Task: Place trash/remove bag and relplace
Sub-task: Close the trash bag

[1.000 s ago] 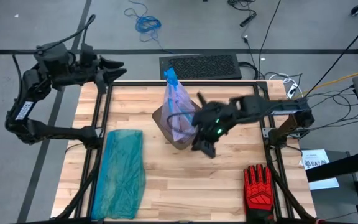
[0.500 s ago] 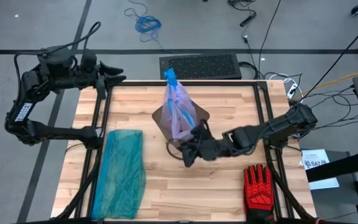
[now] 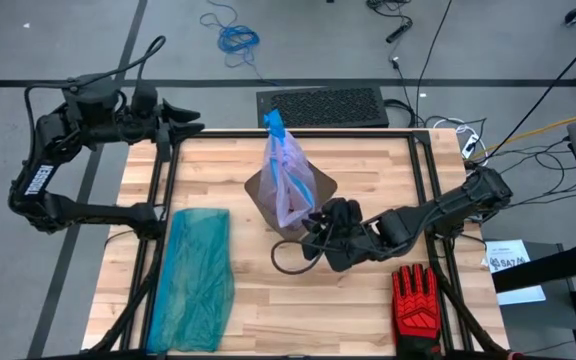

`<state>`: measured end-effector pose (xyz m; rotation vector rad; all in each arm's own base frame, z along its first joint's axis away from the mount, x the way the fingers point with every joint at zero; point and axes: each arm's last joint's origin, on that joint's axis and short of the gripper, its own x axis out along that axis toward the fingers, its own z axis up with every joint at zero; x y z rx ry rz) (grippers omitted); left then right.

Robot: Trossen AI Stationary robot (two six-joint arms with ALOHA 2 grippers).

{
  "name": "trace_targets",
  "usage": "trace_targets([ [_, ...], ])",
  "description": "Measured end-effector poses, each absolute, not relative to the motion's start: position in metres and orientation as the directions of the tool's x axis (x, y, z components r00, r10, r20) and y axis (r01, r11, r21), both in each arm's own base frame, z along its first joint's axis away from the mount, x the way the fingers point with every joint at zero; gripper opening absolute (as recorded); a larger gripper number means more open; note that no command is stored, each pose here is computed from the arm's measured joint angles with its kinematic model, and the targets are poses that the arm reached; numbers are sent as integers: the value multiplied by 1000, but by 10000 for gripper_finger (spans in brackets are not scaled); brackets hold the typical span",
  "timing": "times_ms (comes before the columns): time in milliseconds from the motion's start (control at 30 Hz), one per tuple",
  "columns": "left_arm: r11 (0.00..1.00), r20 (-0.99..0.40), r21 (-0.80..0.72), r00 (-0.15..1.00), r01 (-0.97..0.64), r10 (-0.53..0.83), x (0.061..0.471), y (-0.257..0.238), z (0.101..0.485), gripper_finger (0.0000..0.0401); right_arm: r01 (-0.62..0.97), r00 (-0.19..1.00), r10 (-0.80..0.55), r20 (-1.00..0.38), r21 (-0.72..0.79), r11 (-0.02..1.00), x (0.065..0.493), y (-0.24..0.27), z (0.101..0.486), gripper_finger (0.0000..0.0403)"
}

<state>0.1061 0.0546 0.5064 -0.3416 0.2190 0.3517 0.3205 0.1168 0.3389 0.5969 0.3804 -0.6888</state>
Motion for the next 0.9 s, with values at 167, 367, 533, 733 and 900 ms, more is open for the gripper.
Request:
trace_targets([
  [167, 883, -267, -288, 916, -372, 299, 106, 55, 506, 189, 686, 710, -485, -510, 347, 639, 323, 111, 339, 119],
  [367, 890, -267, -269, 916, -369, 299, 106, 55, 506, 189, 672, 709, -429, -560, 350, 653, 328, 103, 336, 146],
  [533, 890, -269, -268, 916, -369, 298, 106, 55, 506, 189, 681, 695, -416, -586, 353, 641, 329, 99, 334, 163],
  [733, 891, -270, -266, 915, -369, 299, 106, 55, 506, 189, 684, 687, -392, -611, 362, 633, 331, 93, 333, 173],
  [900, 891, -270, -265, 915, -369, 298, 106, 55, 506, 189, 636, 725, -365, -584, 366, 679, 339, 87, 336, 159],
])
